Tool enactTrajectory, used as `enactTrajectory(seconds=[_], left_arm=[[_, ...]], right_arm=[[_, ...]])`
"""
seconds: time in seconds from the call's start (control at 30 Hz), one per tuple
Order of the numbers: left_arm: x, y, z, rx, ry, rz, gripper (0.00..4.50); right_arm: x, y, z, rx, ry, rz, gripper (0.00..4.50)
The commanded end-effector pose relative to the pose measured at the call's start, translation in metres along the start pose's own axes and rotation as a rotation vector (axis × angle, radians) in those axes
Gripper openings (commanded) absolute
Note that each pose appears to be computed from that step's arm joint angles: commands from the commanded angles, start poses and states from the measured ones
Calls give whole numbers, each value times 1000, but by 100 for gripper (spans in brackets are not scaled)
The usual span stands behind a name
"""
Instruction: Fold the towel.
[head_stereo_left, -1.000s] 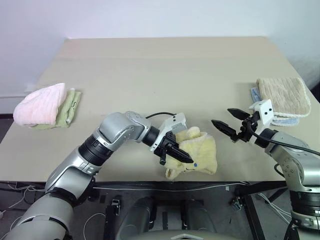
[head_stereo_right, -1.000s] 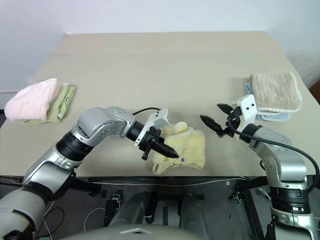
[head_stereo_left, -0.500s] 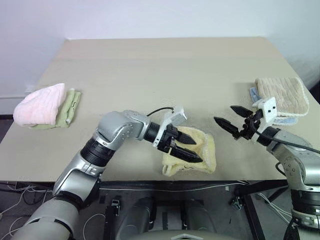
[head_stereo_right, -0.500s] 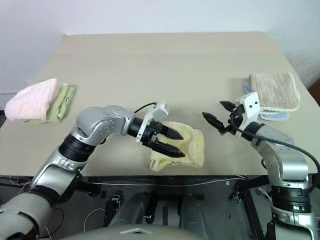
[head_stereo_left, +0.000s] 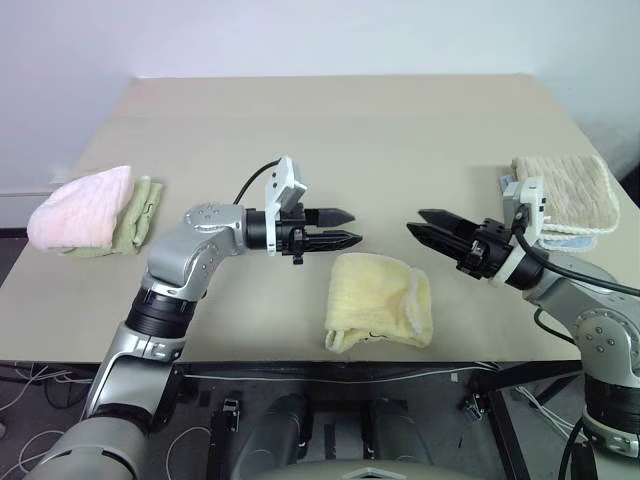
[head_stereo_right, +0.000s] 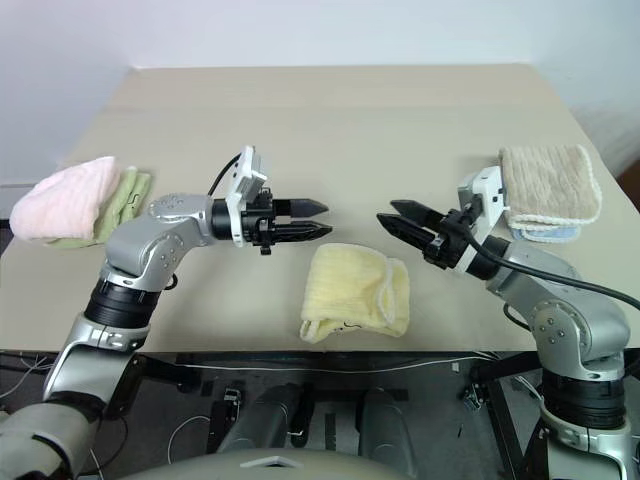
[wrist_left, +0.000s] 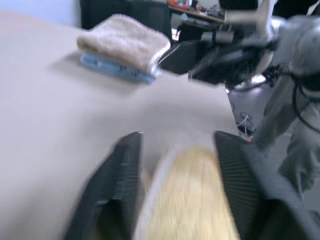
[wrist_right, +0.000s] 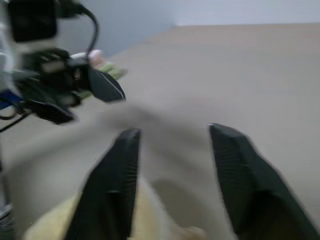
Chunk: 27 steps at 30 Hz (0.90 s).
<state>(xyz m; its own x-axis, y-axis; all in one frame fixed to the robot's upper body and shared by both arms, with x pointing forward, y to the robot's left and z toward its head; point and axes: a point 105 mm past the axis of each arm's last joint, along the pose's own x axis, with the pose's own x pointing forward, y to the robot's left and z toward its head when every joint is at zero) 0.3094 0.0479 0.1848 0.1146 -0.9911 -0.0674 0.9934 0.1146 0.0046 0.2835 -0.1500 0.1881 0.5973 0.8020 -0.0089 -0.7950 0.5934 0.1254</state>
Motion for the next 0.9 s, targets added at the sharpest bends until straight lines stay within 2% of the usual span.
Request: enactTrajectory(seconds=[0.03,0.07,0.13,0.3,0.47,0.53,0.63,0.73,0.8,0.9], left_arm=[[4,-13,16,66,-54,-46,95],[6,-15,15,77,-57,-55,63],[10,-19,15,97,-69,-73,3],[23,-21,0,123,-24,-89,3],[37,-21,-73,10,125,-79,3],[44,-24,-89,-58,121,-71,3],[57,-21,-97,-154,74,-23,3],[62,-22,-111,-62,137,-26,3],[64,-22,-106,-67,109,-25,3],[62,-19,-95,-73,67,-26,0]], right_arm=[[6,18,1,-3,-9,80,49],[7,20,0,1,-5,91,15],[9,25,-5,9,11,116,0],[16,29,-28,4,105,133,0],[18,14,-76,25,210,52,0],[16,8,-93,44,246,20,0],[9,2,-130,10,385,-14,0],[9,1,-132,14,384,-4,0],[9,-2,-125,1,364,0,0],[10,-8,-109,-10,318,-1,57]])
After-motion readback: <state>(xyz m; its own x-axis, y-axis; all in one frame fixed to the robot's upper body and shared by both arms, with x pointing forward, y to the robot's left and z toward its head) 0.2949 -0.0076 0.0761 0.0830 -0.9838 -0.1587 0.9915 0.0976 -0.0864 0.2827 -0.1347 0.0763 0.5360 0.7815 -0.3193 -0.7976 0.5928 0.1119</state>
